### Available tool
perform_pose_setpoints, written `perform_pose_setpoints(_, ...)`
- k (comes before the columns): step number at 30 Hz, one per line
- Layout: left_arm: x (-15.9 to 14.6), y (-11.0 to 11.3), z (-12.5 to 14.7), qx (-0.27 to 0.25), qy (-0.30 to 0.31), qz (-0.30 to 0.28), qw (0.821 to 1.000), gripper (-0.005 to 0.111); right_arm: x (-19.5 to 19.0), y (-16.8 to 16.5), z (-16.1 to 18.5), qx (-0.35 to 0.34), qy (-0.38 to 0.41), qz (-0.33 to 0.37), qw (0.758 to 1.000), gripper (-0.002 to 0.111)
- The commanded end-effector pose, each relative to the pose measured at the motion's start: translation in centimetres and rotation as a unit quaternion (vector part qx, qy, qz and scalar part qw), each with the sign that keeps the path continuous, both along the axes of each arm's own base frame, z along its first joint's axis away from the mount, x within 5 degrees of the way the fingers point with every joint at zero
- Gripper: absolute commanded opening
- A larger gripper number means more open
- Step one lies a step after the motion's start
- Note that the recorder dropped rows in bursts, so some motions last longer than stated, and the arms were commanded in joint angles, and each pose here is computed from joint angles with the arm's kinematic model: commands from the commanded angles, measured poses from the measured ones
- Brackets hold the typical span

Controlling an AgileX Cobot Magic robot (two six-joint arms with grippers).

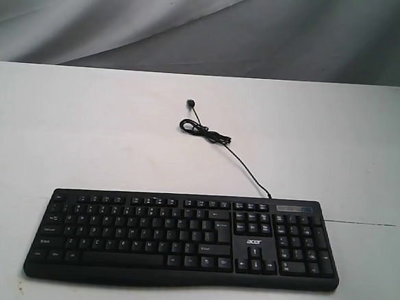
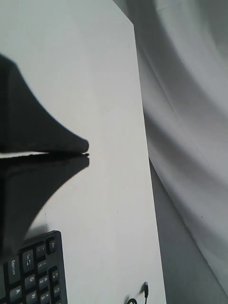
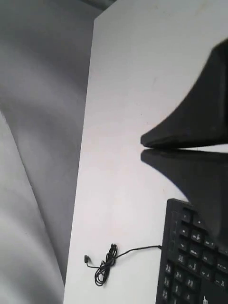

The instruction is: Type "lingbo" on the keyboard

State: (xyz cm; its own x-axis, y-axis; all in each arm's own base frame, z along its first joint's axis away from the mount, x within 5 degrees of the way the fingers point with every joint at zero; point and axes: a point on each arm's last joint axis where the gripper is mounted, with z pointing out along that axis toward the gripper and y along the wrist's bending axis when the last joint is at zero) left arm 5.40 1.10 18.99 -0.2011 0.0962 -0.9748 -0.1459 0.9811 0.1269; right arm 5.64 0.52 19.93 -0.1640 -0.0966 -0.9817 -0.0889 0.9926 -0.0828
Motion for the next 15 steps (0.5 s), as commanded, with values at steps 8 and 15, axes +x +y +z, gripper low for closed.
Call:
perform_pose_setpoints(8,0.0,-0.1,0.0,-0.002,-0.005,-0.004,1.0,0.0,2.6,0.6,12.5,0.056,-0.001,0.014,0.998,0.0)
perform_pose_setpoints(15,0.0,-0.1,0.0,-0.002,-0.005,-0.004,1.0,0.0,5.1,1.5,11.1,0.085,0.093,0.042,0.991,0.0)
